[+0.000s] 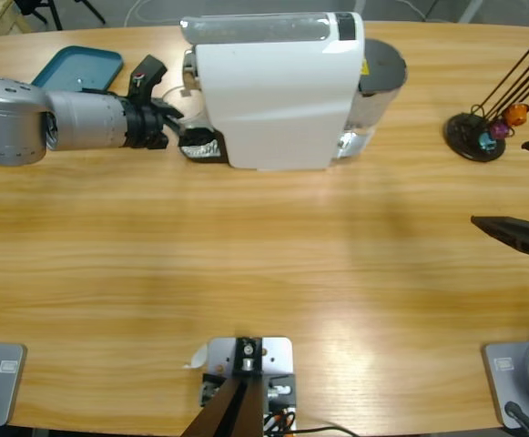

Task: Pour coffee

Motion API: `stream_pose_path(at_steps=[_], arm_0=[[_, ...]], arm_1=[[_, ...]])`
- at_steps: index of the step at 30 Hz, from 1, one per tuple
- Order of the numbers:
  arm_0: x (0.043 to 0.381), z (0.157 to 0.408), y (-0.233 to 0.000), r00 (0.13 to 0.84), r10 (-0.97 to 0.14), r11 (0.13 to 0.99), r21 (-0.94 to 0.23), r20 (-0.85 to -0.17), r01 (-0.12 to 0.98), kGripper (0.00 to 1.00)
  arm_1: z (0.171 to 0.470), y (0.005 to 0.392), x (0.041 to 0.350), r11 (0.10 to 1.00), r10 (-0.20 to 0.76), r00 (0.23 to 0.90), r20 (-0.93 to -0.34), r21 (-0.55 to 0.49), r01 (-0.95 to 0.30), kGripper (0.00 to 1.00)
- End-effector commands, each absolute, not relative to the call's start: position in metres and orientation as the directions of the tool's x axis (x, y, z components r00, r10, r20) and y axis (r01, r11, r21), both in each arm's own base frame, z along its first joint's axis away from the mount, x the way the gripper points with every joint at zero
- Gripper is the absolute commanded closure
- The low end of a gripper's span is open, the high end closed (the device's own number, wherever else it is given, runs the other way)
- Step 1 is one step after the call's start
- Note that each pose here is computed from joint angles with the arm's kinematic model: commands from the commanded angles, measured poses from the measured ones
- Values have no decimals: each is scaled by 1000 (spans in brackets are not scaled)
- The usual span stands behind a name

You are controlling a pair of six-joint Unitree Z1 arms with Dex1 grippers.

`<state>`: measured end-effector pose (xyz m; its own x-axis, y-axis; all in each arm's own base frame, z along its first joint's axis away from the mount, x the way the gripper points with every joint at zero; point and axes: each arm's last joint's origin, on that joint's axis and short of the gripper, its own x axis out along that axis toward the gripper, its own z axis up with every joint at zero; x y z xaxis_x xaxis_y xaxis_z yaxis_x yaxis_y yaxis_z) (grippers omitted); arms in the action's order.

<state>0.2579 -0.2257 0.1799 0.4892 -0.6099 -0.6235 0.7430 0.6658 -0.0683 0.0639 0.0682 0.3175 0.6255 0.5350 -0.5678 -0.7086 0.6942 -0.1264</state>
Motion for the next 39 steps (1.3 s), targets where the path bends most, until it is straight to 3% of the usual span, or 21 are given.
stream_pose_path(at_steps=[1, 16, 20, 22, 28, 31, 33, 36, 38, 39], arm_0=[[250, 161, -223, 440, -588, 650, -73, -679, 756, 32], [218, 187, -196, 463, -608, 639, -51, -645, 768, 32], [193, 212, -179, 484, -643, 627, -46, -593, 777, 32], [180, 225, -168, 477, -638, 628, -50, -605, 776, 32], [147, 248, -130, 503, -487, 723, -7, -714, 691, 56], [135, 265, -120, 573, -416, 758, 79, -706, 647, 59], [128, 275, -117, 589, -375, 759, 128, -716, 638, 57], [122, 284, -115, 587, -345, 756, 154, -732, 636, 50], [121, 283, -113, 598, -338, 765, 158, -727, 624, 42], [121, 282, -113, 602, -336, 770, 157, -725, 618, 37]], arm_1=[[308, 65, 62, 692, 528, 620, -580, -128, -710, 46], [308, 64, 61, 693, 529, 621, -578, -128, -709, 46], [305, 65, 62, 697, 531, 621, -577, -119, -707, 25], [305, 66, 63, 697, 529, 618, -581, -117, -707, 1], [312, 68, 65, 707, 517, 617, -593, -112, -699, 0], [325, 77, 77, 733, 478, 607, -635, -92, -674, 19], [338, 87, 90, 746, 464, 614, -638, -91, -659, 316], [357, 102, 118, 773, 445, 623, -644, -75, -630, 659], [368, 113, 141, 768, 446, 597, -668, -58, -638, 966], [373, 119, 153, 767, 435, 588, -682, -60, -638, 1000]])
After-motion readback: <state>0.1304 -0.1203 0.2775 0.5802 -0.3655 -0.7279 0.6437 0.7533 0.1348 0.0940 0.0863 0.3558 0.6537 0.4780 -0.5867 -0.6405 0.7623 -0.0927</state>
